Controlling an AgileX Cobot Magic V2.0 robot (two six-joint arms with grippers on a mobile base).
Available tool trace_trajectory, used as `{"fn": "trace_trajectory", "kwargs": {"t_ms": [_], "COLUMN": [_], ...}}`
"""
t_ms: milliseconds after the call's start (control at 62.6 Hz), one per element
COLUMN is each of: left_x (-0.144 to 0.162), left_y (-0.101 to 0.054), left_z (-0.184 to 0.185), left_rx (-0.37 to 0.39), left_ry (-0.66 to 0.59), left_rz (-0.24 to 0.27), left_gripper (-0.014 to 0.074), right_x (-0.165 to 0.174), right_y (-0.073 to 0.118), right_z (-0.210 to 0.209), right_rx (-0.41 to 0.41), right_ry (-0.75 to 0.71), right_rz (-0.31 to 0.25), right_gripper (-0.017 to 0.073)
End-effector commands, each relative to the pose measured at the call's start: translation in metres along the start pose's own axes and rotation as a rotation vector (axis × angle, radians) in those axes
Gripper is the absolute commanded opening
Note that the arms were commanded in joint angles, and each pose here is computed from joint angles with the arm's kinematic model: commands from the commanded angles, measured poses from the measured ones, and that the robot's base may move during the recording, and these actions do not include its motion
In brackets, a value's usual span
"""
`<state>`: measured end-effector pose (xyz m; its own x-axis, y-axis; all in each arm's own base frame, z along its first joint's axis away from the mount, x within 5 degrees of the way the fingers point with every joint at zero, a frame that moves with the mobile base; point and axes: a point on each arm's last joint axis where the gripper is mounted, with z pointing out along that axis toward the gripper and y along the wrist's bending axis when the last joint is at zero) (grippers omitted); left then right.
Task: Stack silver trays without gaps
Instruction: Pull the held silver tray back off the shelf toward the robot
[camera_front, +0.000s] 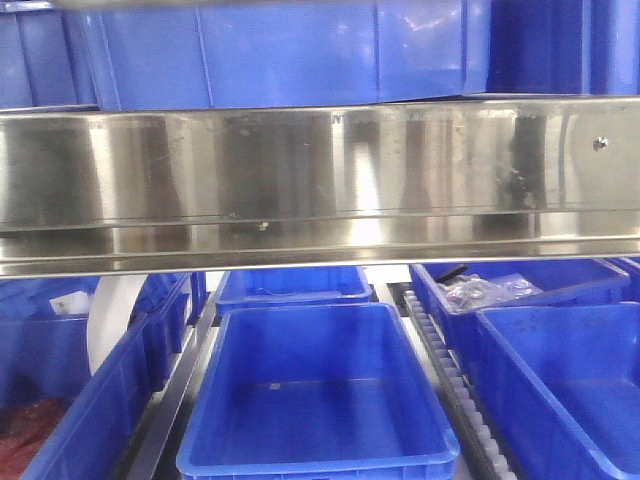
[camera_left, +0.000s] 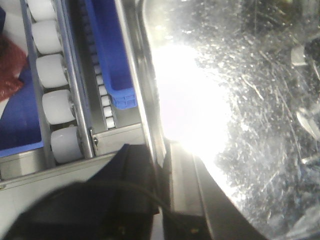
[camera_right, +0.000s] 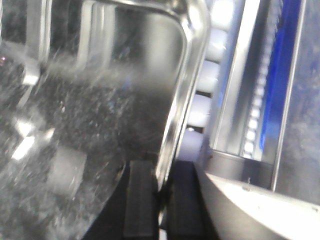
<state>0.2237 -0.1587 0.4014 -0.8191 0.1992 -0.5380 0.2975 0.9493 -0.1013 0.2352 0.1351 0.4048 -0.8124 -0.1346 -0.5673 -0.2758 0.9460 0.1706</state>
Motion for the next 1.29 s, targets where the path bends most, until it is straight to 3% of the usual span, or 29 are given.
{"fn": "trace_trajectory", "kwargs": {"t_ms": [0, 336, 959, 1279], "left_x": [0.006, -0.001, -0.004, -0.002], "left_y": [0.007, 0.001, -0.002, -0.009], "left_z": [-0.026, -0.044, -0.034, -0.029], "left_rx": [-0.063, -0.046, -0.058, 0.004], "left_ry": [-0.039, -0.121, -0.095, -0.054], "left_rz": [0.057, 0.030, 0.035, 0.016], "left_gripper": [-0.0040, -0.0040, -0.0041, -0.0041], "right_x": [-0.005, -0.004, -0.004, -0.003], "right_y": [-0.007, -0.008, -0.008, -0.008], "right_z": [-0.034, -0.039, -0.039, -0.039], "right_rx": [0.050, 0.062, 0.065, 0.068], "right_ry": [-0.122, -0.119, -0.115, -0.105], "right_rz": [-0.055, -0.057, -0.058, -0.057], "right_gripper": [0.0065, 0.0065, 0.0065, 0.0065]}}
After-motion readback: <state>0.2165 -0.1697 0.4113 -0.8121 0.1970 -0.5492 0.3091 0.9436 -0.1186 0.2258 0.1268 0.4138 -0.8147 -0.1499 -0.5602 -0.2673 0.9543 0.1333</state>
